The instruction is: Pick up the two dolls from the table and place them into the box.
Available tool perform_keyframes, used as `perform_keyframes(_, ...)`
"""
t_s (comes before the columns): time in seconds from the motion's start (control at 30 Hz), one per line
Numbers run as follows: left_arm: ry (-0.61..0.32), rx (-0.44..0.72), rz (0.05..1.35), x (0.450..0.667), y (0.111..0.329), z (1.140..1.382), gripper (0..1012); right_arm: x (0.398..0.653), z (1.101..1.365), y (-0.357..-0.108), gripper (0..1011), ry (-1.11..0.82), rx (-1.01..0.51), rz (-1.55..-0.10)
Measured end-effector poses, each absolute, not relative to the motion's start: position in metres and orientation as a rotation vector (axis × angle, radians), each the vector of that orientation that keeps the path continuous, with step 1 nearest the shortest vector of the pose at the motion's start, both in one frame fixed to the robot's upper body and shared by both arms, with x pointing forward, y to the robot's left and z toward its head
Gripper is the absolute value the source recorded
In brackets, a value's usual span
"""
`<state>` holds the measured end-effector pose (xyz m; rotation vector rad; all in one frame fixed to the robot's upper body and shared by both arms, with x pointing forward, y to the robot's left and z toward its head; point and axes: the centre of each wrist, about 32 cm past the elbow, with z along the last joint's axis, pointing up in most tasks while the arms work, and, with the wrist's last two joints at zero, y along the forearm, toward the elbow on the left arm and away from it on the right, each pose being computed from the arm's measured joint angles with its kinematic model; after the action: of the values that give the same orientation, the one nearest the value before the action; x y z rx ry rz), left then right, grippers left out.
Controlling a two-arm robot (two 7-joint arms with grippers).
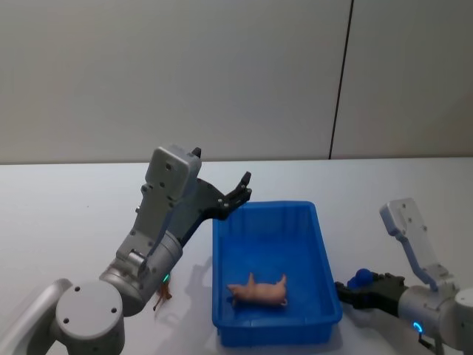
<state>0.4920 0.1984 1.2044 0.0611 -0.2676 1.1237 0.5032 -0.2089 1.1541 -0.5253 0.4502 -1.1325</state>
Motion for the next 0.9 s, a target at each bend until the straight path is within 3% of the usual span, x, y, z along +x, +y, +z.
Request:
perform_keyframes(0.27, -0.268, 0.061, 1.124, 0.4920, 0.1984, 1.2044, 1001, 0.5051, 1.1531, -0.2077, 559, 0.453, -0.528, -1.133)
perform_keyframes(0.9, -0.268, 0.061, 1.124, 0.4920, 0.1984, 1.2045, 1001, 0.4998, 1.1593, -0.2099, 417, 0.376, -0.500, -1.183)
